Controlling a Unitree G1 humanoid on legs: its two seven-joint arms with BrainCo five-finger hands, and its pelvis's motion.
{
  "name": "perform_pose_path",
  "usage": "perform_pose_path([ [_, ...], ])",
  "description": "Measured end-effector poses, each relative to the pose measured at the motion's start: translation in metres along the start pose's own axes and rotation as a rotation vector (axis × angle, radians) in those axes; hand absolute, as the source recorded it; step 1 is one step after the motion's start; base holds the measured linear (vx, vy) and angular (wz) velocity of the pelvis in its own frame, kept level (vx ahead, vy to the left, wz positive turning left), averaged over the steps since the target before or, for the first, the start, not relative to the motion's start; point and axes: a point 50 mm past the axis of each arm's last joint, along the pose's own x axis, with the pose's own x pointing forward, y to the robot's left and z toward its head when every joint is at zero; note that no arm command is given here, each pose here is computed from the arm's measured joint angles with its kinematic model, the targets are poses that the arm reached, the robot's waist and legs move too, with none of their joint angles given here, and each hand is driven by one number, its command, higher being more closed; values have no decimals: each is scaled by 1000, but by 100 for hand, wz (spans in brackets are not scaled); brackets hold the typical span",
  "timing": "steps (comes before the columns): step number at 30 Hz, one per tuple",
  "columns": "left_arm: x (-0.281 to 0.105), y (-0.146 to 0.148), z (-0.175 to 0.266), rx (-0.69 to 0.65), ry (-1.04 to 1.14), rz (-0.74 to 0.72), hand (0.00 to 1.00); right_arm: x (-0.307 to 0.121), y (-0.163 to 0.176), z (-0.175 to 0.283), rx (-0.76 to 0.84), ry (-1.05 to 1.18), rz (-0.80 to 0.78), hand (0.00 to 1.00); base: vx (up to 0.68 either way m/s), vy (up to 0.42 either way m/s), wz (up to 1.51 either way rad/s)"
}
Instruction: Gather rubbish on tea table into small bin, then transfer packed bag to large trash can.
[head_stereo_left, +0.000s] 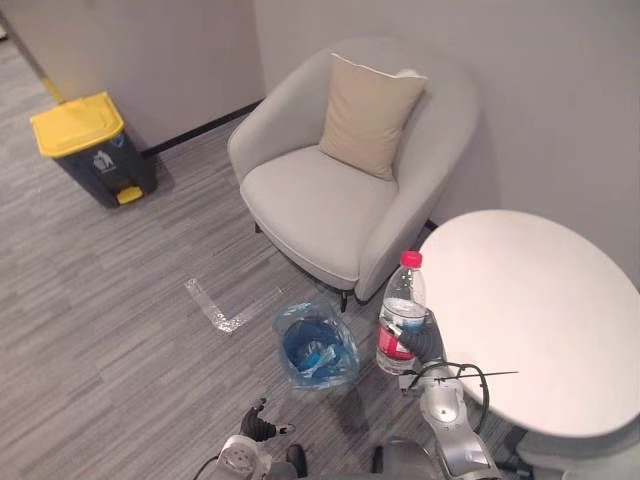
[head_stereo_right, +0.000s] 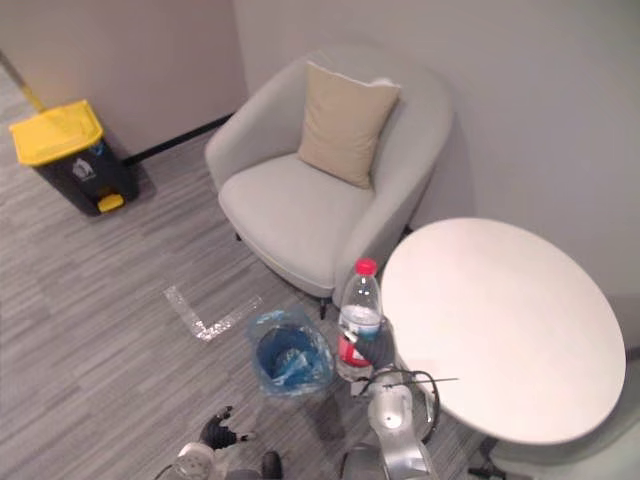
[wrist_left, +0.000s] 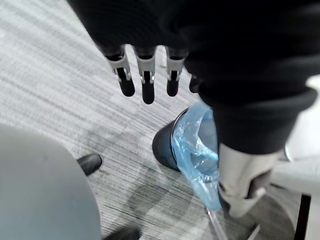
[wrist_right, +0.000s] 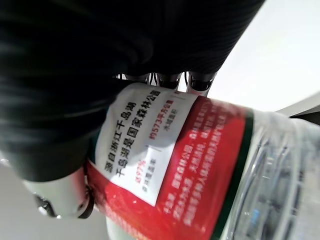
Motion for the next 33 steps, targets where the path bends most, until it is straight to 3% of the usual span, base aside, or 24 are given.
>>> perform_pose_path([
  [4,0,-11,3,-49,3,-12,0,3,-7,2,-31,-18,-5,100,270,-83,21],
  [15,-1,-16,12,3,-46,-40,0,6,-22,-2,-33,-4,-75,100,89,48,16],
  [24,0,-3,9,46,-44,-17,0,17,10,0,-46,-5,51,100,-43,90,-20],
  [28,10,8,36,33,-106,31,0,44,21,22,-148,-116,131,100,-176,4,-12],
  [33,19,34,76,-73,-198,131,0,81,6,50,-268,-216,120,100,-293,-2,17],
])
